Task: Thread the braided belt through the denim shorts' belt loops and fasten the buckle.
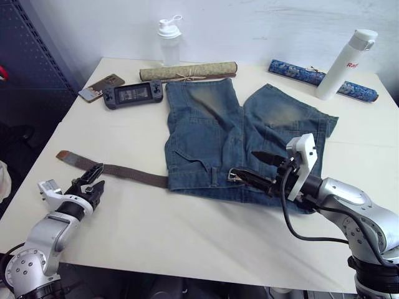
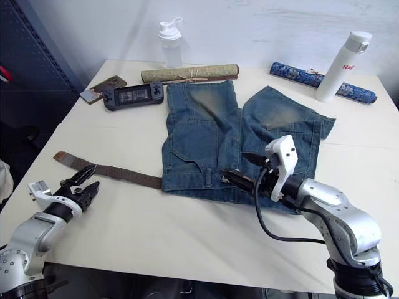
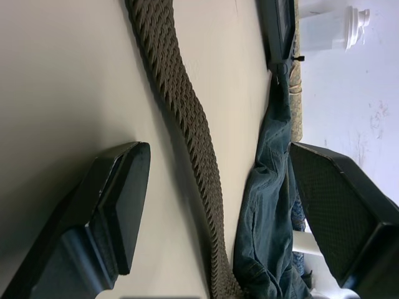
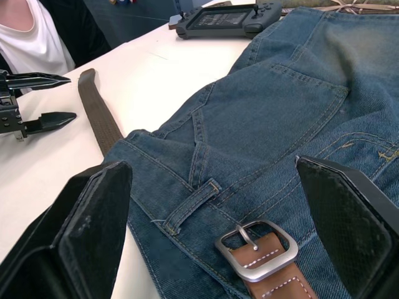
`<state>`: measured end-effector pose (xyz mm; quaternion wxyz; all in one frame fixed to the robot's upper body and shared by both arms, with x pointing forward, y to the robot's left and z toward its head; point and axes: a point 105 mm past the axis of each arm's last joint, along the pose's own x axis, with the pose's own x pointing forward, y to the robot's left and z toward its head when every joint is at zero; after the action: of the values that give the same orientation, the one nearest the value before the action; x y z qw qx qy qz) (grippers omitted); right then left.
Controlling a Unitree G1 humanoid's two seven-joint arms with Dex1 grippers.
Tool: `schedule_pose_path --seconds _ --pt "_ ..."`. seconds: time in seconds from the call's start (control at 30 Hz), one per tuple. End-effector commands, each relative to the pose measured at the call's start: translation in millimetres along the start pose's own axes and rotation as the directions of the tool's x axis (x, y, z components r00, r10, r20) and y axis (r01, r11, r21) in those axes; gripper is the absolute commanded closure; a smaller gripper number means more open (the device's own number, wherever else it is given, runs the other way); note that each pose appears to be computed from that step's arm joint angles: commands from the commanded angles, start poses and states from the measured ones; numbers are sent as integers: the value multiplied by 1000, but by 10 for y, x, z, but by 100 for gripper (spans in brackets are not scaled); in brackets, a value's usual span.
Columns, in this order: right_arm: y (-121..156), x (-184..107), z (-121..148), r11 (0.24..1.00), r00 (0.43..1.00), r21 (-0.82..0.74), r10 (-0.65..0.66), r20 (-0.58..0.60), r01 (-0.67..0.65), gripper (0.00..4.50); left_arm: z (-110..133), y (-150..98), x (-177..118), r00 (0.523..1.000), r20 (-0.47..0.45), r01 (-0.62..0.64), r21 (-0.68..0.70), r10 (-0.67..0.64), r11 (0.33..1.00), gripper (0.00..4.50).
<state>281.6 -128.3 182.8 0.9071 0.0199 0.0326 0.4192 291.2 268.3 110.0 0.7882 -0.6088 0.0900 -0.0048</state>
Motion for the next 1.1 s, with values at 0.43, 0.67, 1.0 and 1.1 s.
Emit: schedule_pose_path --seconds 0.43,0.67,1.0,1.1 --pt "11 -7 224 997 997 -80 -15 75 21 8 -97 112 315 997 -17 -83 -94 81 992 61" --pt "-10 -8 198 996 997 -76 -30 68 35 8 231 324 159 981 134 -118 -167 141 979 61" --pt "-51 -4 177 996 998 -77 -42 57 46 0 293 484 111 959 192 -175 -170 207 970 137" --pt "-73 -8 168 995 997 -80 -52 50 55 0 319 451 127 959 218 -155 -135 182 979 250"
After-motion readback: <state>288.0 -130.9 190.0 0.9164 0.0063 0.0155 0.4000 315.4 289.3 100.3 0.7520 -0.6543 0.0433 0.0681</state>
